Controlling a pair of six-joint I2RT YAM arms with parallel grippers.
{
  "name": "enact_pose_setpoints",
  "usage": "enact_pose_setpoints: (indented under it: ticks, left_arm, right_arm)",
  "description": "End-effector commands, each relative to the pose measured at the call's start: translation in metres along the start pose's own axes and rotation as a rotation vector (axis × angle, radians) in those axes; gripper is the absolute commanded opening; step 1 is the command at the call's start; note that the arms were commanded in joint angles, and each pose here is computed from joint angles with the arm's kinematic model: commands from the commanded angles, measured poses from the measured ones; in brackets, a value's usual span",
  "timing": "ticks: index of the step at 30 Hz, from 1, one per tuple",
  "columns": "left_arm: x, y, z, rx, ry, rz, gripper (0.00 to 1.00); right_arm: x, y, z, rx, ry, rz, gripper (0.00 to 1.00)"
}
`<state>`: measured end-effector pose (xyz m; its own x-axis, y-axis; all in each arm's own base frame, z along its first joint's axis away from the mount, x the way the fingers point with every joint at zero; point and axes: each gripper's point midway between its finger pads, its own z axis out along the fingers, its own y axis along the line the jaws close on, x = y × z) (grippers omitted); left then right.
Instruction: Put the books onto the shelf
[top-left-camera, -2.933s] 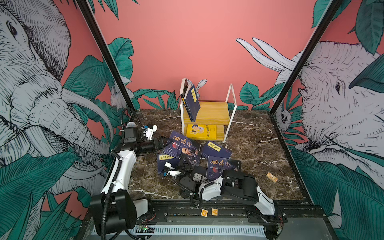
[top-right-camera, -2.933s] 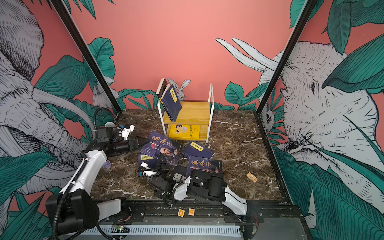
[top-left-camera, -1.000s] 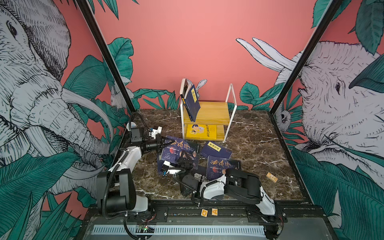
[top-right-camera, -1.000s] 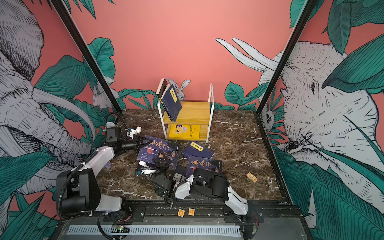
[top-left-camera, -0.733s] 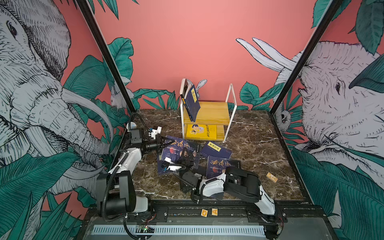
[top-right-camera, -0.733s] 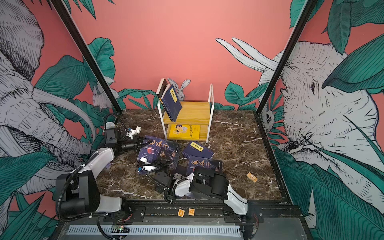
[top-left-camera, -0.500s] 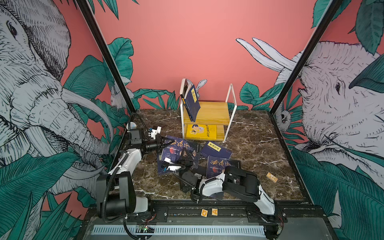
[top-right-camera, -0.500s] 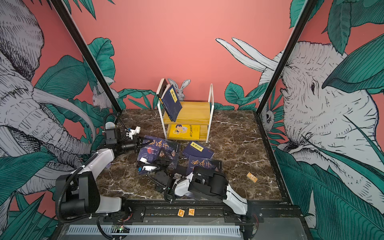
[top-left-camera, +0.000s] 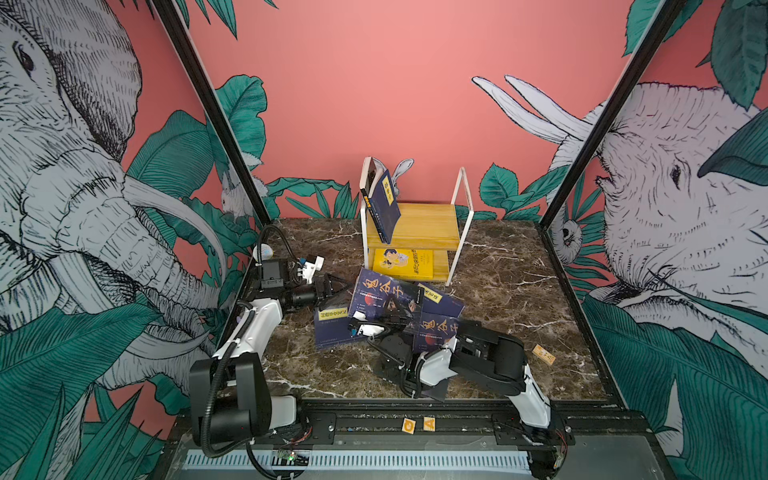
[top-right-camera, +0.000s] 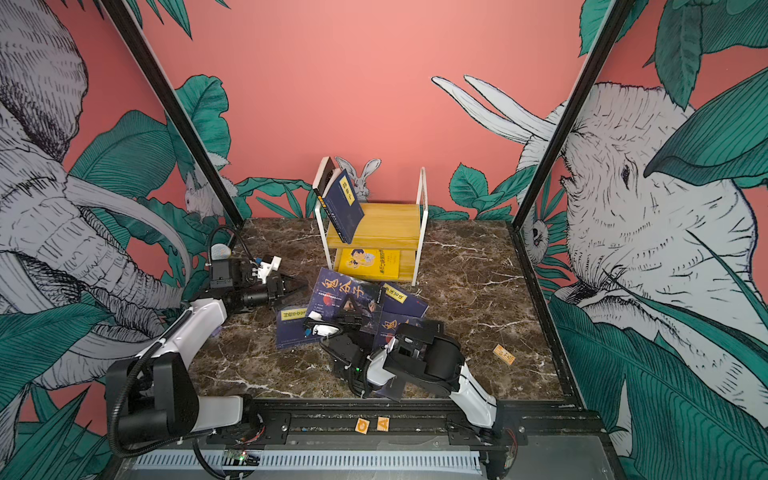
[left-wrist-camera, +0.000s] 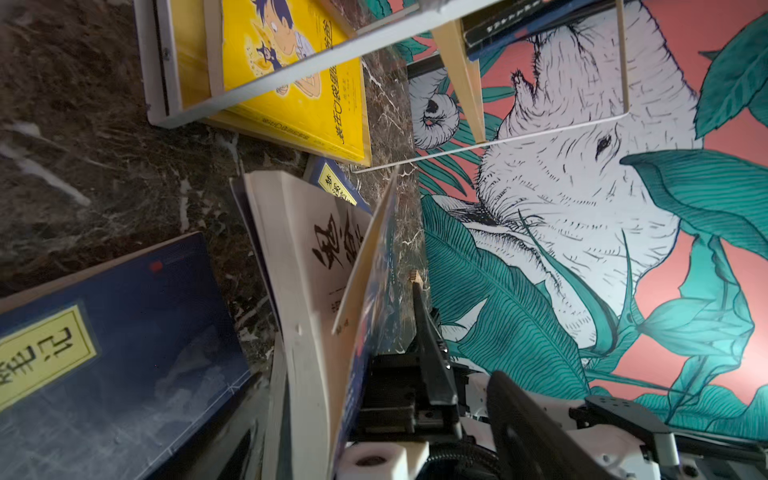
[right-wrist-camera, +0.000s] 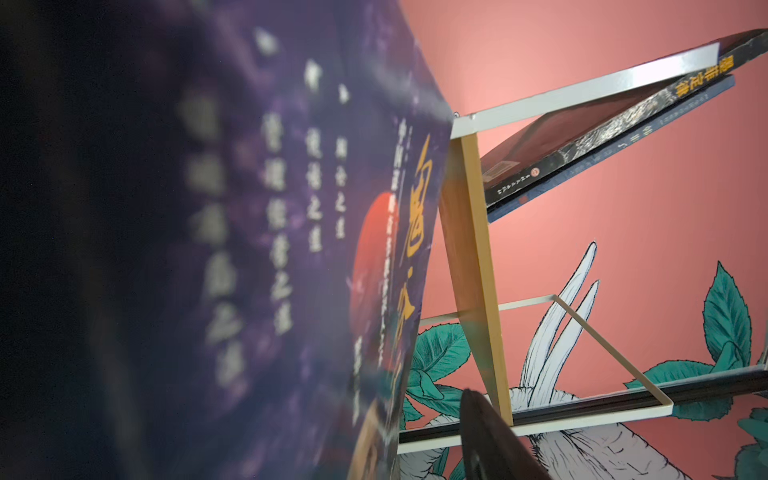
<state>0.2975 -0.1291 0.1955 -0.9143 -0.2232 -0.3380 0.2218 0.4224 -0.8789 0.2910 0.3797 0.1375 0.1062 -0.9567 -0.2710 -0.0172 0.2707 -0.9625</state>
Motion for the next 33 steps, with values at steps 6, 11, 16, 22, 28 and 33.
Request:
enact_pose_setpoints:
  ticks: [6,11,16,22,28,33]
  left_arm:
    - [0.006,0.002,-0.024,-0.213,-0.088,0.351,0.98]
    - [0.008,0.008,-0.039,-0.317,-0.155,0.475,0.99]
    - [0.013,0.013,-0.046,-0.347,-0.185,0.484,0.98]
    - [0.019,0.010,-0.045,-0.331,-0.166,0.517,0.98]
    - [0.013,0.012,-0.048,-0.371,-0.176,0.516,0.99]
    - [0.017,0.010,-0.043,-0.352,-0.166,0.530,0.99]
  right_arm:
    - [0.008,-0.041,0.000,0.052,-0.029,0.034,0.00]
    - [0.023,-0.041,0.012,0.049,-0.031,-0.039,0.00]
    - [0.039,-0.048,0.025,0.050,-0.040,-0.060,0.00]
    - [0.046,-0.049,0.041,0.050,-0.068,-0.115,0.00]
    - [0.049,-0.044,0.062,0.039,-0.077,-0.137,0.00]
    - [0.050,-0.035,0.081,0.001,-0.081,-0.150,0.00]
